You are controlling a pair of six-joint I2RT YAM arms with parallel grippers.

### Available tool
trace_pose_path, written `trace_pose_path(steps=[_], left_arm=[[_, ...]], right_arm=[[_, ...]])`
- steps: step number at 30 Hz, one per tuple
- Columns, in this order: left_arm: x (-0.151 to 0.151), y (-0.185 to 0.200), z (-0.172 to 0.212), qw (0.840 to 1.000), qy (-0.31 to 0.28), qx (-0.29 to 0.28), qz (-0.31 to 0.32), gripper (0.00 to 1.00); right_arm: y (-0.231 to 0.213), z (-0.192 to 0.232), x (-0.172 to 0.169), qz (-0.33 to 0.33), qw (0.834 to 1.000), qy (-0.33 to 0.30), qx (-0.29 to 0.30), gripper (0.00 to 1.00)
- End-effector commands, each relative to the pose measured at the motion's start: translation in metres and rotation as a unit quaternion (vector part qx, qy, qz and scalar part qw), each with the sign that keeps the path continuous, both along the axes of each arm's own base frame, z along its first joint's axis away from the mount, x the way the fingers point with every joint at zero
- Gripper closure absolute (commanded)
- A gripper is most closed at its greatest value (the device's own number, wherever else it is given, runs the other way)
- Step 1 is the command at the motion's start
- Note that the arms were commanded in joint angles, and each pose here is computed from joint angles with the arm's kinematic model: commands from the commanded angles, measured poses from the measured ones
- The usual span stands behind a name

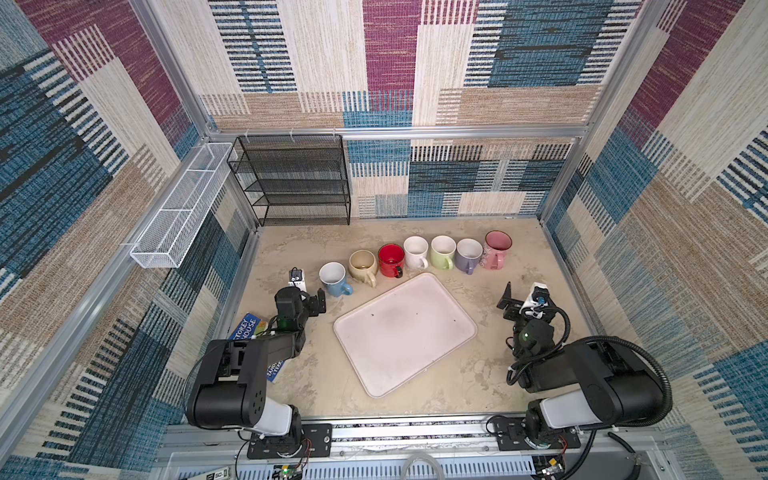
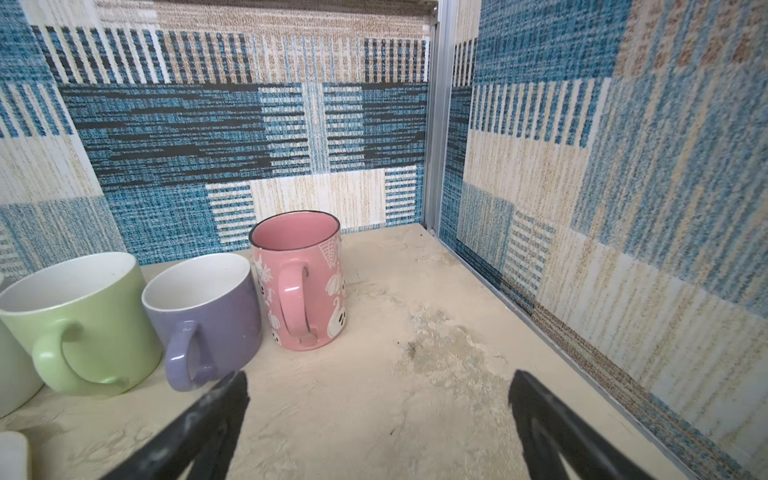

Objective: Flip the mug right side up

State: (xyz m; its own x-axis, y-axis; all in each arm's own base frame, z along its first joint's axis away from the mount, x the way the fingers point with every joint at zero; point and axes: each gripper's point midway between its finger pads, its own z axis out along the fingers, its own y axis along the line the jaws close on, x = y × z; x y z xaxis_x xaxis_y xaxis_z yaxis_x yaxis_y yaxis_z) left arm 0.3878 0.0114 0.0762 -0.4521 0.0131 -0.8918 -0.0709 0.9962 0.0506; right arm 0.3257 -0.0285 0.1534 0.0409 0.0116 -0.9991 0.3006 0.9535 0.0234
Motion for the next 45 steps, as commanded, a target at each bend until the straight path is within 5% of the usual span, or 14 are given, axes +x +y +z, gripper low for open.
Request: trace_pose_path(steps=[1,9,14,45], left_arm=[[0.009,0.000,0.020,0.998,-0.058,0.006,-0.005,0.01],[0.015,-0.001,0.017,0.999,-0.040,-0.015,-0.023,0.01],[0.017,0.001,0.015,0.999,-0.035,-0.026,-0.025,0.01],[0.015,-0.005,0.017,0.999,-0.043,-0.011,-0.031,0.01]], right_arm=[[0.010,0.024,-0.004,0.031,0.998,-0.053,-0.008,0.00],[0.019,0.012,0.014,0.083,0.996,-0.035,-0.013,0.00],[0.013,-0.008,0.045,0.091,0.995,0.031,0.015,0.00],[0.011,-0.008,0.045,0.091,0.995,0.031,0.015,0.00]])
